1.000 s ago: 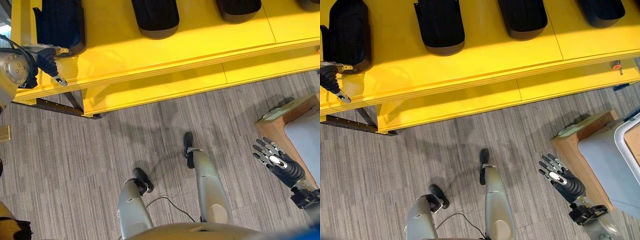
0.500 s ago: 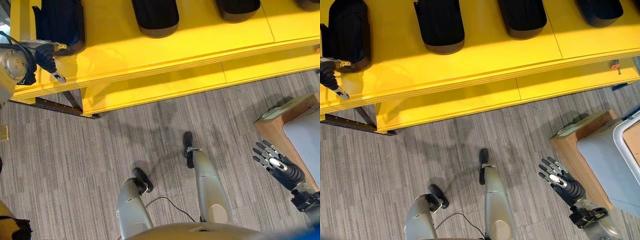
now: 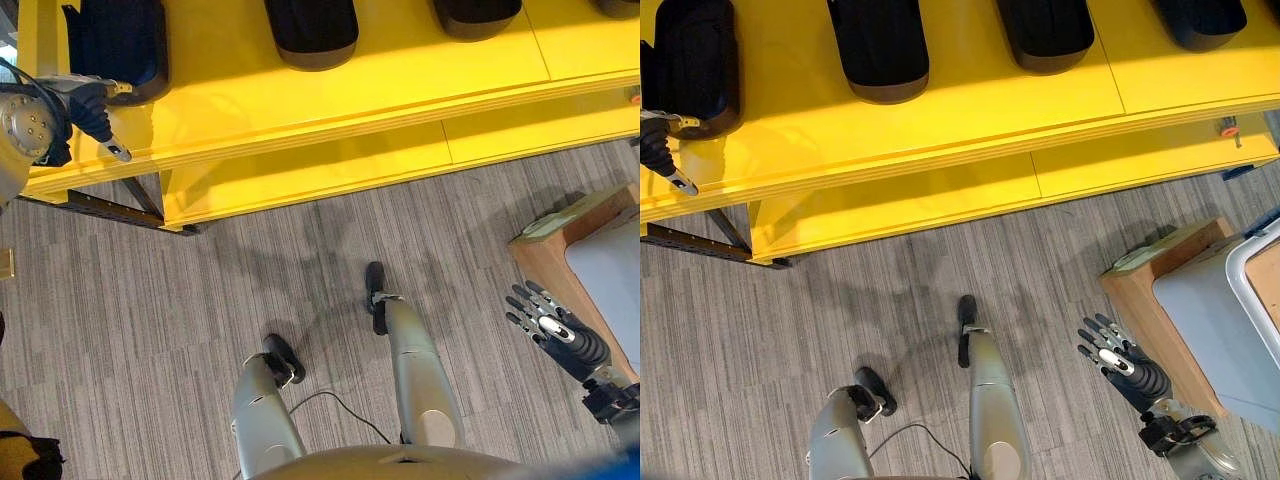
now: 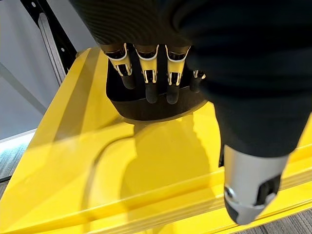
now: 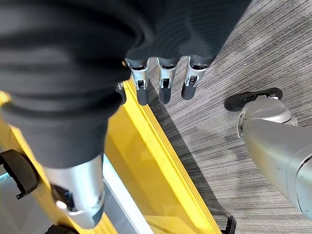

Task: Move parts from the plastic box to the shelf.

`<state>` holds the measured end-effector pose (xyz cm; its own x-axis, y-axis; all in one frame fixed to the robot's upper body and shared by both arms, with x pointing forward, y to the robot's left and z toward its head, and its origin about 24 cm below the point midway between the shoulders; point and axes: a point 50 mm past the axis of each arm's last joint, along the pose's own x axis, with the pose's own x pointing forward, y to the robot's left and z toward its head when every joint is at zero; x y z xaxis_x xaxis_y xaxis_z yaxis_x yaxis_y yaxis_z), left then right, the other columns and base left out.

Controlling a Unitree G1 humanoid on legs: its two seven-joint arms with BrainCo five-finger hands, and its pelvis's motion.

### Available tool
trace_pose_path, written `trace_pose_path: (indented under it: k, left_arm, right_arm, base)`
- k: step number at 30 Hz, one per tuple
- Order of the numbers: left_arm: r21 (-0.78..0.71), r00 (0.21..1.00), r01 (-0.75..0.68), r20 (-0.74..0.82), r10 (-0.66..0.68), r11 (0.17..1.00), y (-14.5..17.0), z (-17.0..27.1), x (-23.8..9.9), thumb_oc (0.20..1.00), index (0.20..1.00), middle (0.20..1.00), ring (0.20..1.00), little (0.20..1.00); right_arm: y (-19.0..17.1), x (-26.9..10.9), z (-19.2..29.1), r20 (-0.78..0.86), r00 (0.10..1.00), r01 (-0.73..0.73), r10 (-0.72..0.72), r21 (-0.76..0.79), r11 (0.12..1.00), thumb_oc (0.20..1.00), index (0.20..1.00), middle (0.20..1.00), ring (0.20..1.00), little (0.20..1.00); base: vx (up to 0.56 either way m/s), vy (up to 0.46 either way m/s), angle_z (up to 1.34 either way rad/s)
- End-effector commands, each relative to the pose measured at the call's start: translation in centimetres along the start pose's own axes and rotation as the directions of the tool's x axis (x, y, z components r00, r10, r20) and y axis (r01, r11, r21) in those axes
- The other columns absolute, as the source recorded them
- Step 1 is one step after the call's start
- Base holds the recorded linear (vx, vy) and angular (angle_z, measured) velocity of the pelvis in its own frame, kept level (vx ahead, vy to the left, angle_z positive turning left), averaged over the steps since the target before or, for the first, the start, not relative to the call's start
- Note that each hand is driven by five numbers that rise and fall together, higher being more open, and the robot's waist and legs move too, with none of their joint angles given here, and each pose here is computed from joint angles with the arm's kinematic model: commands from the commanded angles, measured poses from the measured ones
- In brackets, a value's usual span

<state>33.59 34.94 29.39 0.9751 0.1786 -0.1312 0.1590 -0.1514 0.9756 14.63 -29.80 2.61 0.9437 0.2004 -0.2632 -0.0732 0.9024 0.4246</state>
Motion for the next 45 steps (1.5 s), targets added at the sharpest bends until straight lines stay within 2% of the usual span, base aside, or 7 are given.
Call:
trace_pose_path:
  k: [1, 45]
  left_arm:
    - [-0.082, 0.988, -0.151, -0.029, 0.149, 0.985, 2.9, -0.7, -0.8, 1.0, 1.0, 1.0, 1.0, 1.0]
    - [-0.132, 0.961, -0.275, -0.053, 0.271, 0.952, 5.7, -0.6, -0.8, 1.0, 1.0, 1.0, 1.0, 1.0]
  right_arm:
    - [-0.6, -1.9, 1.2, 0.013, 1.0, 0.015, -0.015, -0.021, 1.0, 1.0, 1.0, 1.0, 1.0, 1.0]
    - [-0.9, -1.8, 1.3, 0.01, 1.0, 0.016, -0.016, -0.026, 1.0, 1.0, 1.0, 1.0, 1.0, 1.0]
  base:
    - [0.0, -0.001, -0.09]
    - [0.0, 0.0, 0.0]
